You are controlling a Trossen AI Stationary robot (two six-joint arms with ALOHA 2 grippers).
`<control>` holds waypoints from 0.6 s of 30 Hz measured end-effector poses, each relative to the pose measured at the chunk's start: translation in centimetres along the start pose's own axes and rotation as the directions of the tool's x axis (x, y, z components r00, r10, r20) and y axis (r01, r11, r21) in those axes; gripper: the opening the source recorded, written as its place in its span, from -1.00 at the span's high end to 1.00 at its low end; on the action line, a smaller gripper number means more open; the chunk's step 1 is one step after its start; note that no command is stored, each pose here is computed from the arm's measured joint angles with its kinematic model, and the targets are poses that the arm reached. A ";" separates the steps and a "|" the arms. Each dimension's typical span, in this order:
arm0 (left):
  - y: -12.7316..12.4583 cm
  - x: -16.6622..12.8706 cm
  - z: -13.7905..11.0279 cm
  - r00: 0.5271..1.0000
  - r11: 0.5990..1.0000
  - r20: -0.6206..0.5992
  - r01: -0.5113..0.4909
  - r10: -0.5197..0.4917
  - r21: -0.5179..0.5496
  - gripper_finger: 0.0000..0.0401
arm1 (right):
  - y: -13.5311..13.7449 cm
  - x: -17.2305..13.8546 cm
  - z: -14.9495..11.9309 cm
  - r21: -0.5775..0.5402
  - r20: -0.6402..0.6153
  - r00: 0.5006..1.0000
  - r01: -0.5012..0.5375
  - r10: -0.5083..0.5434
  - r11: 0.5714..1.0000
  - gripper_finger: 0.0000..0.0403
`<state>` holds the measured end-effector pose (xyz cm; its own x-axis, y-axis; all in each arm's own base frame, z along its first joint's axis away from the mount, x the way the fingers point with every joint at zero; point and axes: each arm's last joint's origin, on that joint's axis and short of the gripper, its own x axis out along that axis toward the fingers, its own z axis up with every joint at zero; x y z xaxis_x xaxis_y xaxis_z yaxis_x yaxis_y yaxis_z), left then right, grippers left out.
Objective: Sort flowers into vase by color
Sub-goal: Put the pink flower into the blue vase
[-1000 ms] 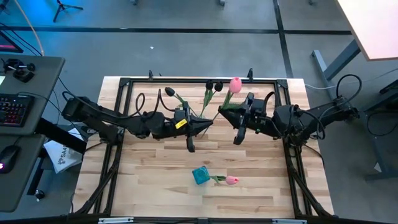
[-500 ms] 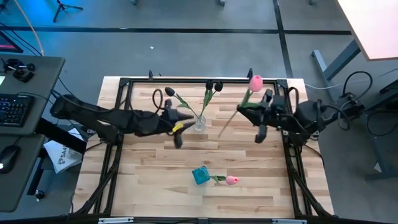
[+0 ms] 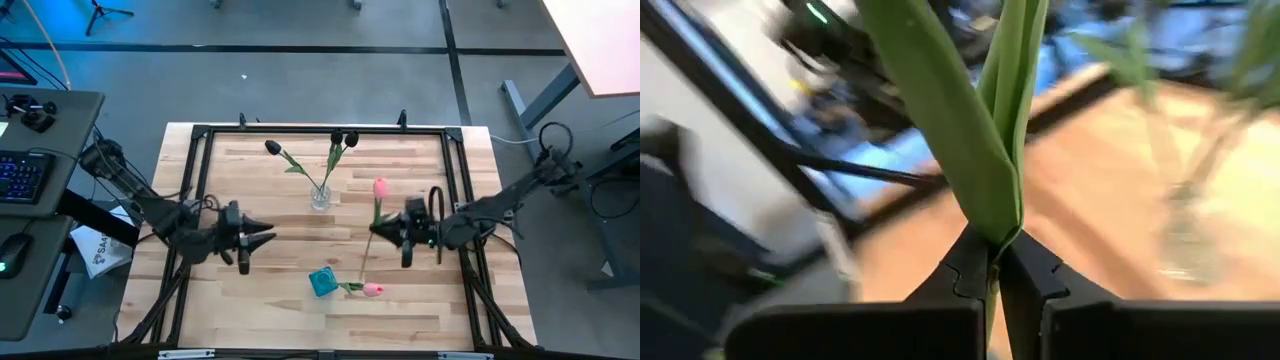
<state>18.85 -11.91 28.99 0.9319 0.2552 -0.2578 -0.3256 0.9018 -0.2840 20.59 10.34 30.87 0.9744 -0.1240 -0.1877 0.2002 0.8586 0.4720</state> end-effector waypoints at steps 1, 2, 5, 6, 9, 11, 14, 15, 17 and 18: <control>0.0 -0.2 -0.6 1.000 1.000 0.028 -0.004 0.005 -0.027 0.51 | -0.4 0.4 -0.8 0.028 0.038 0.998 -0.048 0.047 0.998 0.99; -0.1 -0.3 -1.0 0.999 0.999 0.051 -0.005 0.007 -0.046 0.51 | -0.7 0.9 -1.2 0.047 0.089 0.992 -0.096 0.092 0.994 1.00; -0.3 -0.5 -1.4 0.994 0.995 0.111 0.012 -0.001 -0.101 0.51 | -1.7 1.8 -1.6 0.042 0.255 0.949 -0.202 0.185 0.978 1.00; -0.3 -0.5 -1.4 0.993 0.995 0.120 0.016 -0.003 -0.102 0.51 | -1.9 2.1 -1.4 0.019 0.296 0.934 -0.213 0.198 0.977 1.00; -0.4 -0.5 -1.2 0.990 0.995 0.140 0.024 -0.011 -0.093 0.51 | -2.2 3.1 -0.8 -0.081 0.342 0.921 -0.167 0.185 0.983 1.00; -0.5 -0.6 -1.0 0.988 0.997 0.151 0.025 -0.013 -0.078 0.51 | -2.0 4.0 0.0 -0.135 0.328 0.921 -0.173 0.209 0.976 1.00; -0.6 -0.6 -0.8 0.986 0.996 0.165 0.033 -0.020 -0.078 0.51 | -1.0 5.4 1.0 -0.171 0.261 0.912 -0.279 0.316 0.945 1.00; -0.6 -0.6 -0.8 0.986 0.996 0.166 0.034 -0.020 -0.081 0.51 | -0.6 5.9 1.1 -0.179 0.221 0.911 -0.313 0.348 0.933 1.00; -0.6 -0.6 -0.8 0.986 0.995 0.166 0.037 -0.021 -0.093 0.51 | 0.2 6.8 0.9 -0.198 0.132 0.912 -0.359 0.387 0.912 1.00; -0.6 -0.6 -0.8 0.986 0.994 0.165 0.041 -0.023 -0.104 0.51 | 0.6 7.2 0.9 -0.205 0.095 0.914 -0.370 0.394 0.906 1.00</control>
<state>18.38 -12.91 28.61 0.9529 0.2882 -0.0948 -0.3019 0.8704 -0.3889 27.79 9.52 30.53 0.9793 0.1781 0.0960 -0.1998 0.9259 0.3206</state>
